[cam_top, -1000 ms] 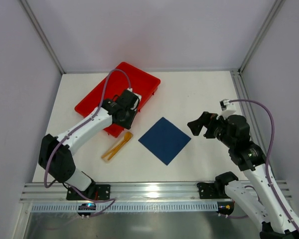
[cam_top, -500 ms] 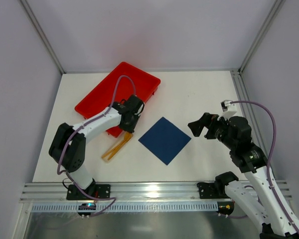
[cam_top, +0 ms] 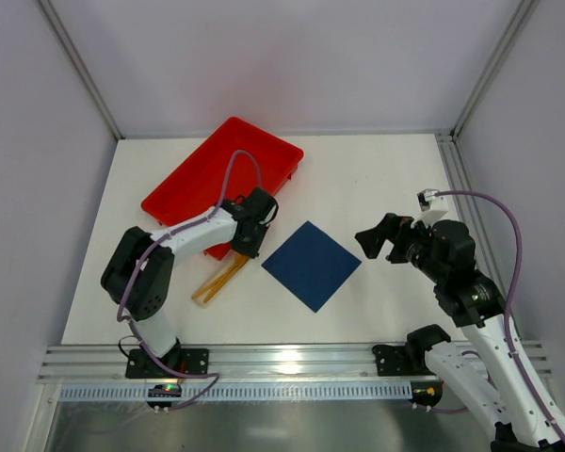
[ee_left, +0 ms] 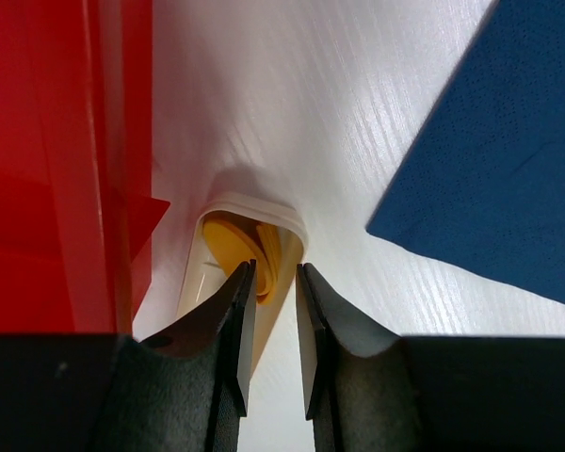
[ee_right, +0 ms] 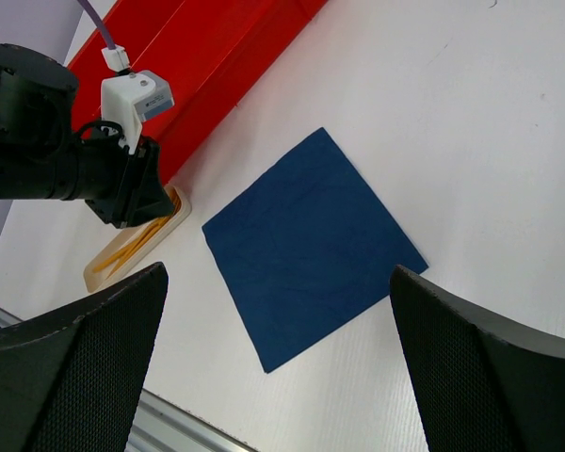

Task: Place the utensils on the paper napkin and roll it up
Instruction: Pick up the utensils from the container.

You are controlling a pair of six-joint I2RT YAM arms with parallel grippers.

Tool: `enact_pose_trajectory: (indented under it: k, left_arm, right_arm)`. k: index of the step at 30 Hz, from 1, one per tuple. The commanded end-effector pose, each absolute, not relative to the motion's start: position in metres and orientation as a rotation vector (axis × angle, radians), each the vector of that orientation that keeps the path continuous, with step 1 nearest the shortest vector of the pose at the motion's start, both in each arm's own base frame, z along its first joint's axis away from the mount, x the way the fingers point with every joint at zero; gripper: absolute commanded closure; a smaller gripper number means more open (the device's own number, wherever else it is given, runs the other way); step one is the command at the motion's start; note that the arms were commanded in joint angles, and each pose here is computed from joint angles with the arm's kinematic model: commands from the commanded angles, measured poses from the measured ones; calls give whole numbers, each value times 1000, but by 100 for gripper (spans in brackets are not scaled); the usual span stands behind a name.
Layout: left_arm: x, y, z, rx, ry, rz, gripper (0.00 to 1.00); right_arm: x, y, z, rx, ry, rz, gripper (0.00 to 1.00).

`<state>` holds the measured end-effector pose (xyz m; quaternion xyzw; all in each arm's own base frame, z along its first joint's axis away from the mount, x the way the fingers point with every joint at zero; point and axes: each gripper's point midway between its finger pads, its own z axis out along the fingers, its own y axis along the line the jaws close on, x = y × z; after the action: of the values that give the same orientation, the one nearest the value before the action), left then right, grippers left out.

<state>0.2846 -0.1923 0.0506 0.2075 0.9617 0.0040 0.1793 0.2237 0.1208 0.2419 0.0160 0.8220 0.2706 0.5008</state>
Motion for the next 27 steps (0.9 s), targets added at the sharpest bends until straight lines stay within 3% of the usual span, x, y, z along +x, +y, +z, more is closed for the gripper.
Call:
enact_pose_trajectory:
  k: [1, 27]
  left_arm:
    - [290, -198, 49, 565, 2692, 3, 73]
    - [297, -188, 46, 515, 2678, 97, 77]
  right_arm:
    - [227, 120, 248, 20, 1955, 645, 0]
    - [226, 120, 247, 10, 1961, 638, 0]
